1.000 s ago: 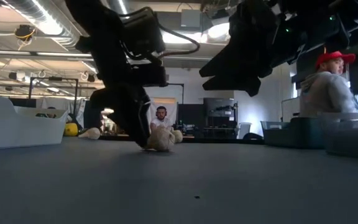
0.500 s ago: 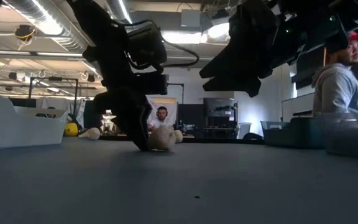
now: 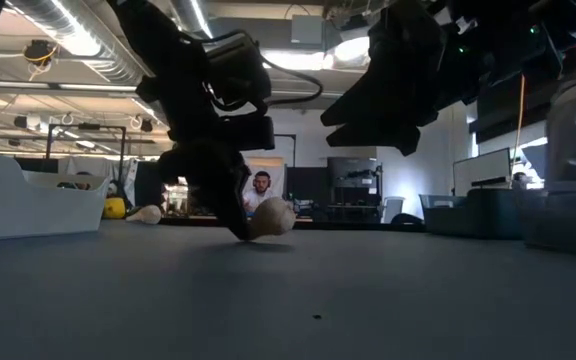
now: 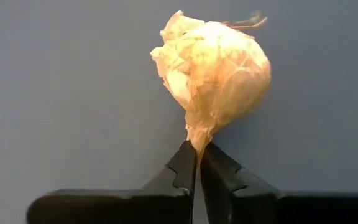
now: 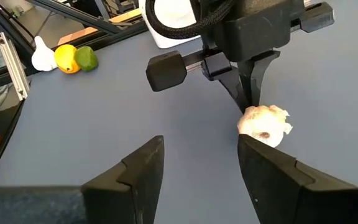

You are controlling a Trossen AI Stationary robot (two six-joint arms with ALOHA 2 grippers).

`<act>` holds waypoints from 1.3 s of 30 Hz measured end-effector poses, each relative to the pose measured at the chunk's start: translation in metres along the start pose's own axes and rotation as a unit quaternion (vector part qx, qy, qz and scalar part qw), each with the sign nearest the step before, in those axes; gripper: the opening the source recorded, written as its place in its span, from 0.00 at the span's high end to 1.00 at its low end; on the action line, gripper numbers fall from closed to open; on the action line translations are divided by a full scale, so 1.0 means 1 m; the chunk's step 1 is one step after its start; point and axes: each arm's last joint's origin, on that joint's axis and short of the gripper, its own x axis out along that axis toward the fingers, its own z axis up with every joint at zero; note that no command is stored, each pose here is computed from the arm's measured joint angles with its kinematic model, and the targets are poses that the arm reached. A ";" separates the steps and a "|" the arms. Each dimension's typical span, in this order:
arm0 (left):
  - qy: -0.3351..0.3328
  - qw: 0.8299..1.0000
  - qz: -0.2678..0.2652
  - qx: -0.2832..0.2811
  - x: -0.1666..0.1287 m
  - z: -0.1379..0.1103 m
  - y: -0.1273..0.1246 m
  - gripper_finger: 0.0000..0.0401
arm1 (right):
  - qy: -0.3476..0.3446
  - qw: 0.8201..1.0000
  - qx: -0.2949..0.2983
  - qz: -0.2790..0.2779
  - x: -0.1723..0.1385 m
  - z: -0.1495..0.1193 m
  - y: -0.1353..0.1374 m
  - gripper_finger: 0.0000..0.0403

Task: Sort produce into baskets
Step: Put the garlic into the white bin

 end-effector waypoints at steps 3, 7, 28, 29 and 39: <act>-0.001 1.000 0.000 -0.005 -0.001 0.000 0.000 0.97 | -0.001 1.000 0.000 -0.003 0.000 0.000 0.000 0.50; 0.002 1.000 0.000 -0.017 -0.003 0.000 0.000 0.98 | -0.001 1.000 0.000 -0.003 0.000 0.000 0.000 0.50; 0.002 0.995 0.028 -0.095 -0.119 -0.014 -0.016 0.97 | -0.003 1.000 0.000 -0.003 0.000 0.000 0.000 0.50; 0.004 0.994 0.030 -0.104 -0.126 -0.017 -0.016 0.96 | -0.003 1.000 0.001 -0.002 0.000 0.000 0.000 0.50; 0.041 0.969 0.050 -0.240 -0.180 -0.052 -0.017 0.95 | -0.004 1.000 0.001 -0.003 0.000 0.001 0.000 0.50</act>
